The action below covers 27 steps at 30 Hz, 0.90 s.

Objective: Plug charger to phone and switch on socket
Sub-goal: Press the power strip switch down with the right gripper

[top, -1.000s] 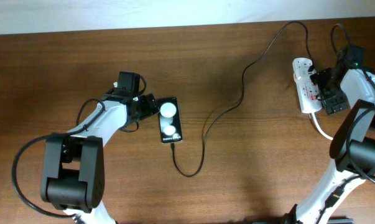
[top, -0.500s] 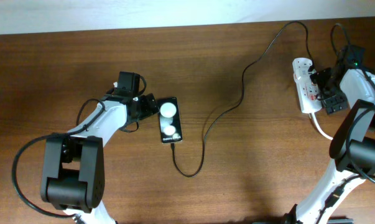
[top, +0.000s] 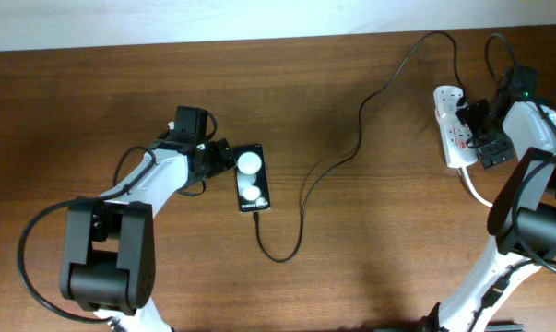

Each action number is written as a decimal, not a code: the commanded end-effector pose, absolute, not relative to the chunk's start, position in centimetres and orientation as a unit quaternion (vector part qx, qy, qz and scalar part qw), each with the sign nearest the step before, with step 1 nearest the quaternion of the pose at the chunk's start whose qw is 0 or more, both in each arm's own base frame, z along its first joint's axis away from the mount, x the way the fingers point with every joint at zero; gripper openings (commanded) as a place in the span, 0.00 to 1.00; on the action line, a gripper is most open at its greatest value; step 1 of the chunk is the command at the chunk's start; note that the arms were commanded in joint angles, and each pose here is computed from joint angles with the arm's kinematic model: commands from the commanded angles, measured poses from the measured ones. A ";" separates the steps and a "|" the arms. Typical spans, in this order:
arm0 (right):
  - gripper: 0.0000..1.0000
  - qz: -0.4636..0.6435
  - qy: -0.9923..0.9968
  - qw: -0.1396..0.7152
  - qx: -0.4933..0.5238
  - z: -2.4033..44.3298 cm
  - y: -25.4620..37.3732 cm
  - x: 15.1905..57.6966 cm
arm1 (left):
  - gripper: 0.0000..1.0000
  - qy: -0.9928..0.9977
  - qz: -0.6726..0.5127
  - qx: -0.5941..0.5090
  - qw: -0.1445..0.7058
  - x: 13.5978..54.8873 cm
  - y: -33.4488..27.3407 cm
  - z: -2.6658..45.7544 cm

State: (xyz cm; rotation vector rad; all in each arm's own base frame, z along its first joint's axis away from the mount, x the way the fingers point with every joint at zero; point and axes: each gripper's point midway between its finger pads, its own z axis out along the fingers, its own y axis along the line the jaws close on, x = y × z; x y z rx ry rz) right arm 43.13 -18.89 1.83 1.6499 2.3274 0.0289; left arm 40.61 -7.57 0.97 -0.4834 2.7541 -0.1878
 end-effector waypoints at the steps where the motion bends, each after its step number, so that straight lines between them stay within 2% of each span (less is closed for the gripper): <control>1: 0.99 0.028 0.836 0.082 0.542 -1.3 -15.4 41.8 | 0.99 0.971 -0.057 -0.173 0.152 39.8 -7.1 -0.1; 5: 0.99 0.025 0.839 0.081 0.538 -1.3 -15.4 41.7 | 0.99 0.971 -0.057 -0.173 0.152 39.8 -7.1 -0.1; 11: 0.99 0.016 0.877 0.060 0.477 -0.1 -17.1 39.8 | 0.99 0.971 -0.057 -0.173 0.152 39.8 -7.1 -0.1; 17: 0.99 0.036 0.942 0.094 0.319 1.1 -17.6 41.2 | 0.99 0.971 -0.058 -0.173 0.152 39.8 -7.1 -0.1; 27: 0.99 0.020 0.944 0.104 0.314 1.1 -18.3 41.5 | 0.99 0.971 -0.057 -0.173 0.152 39.8 -7.1 -0.1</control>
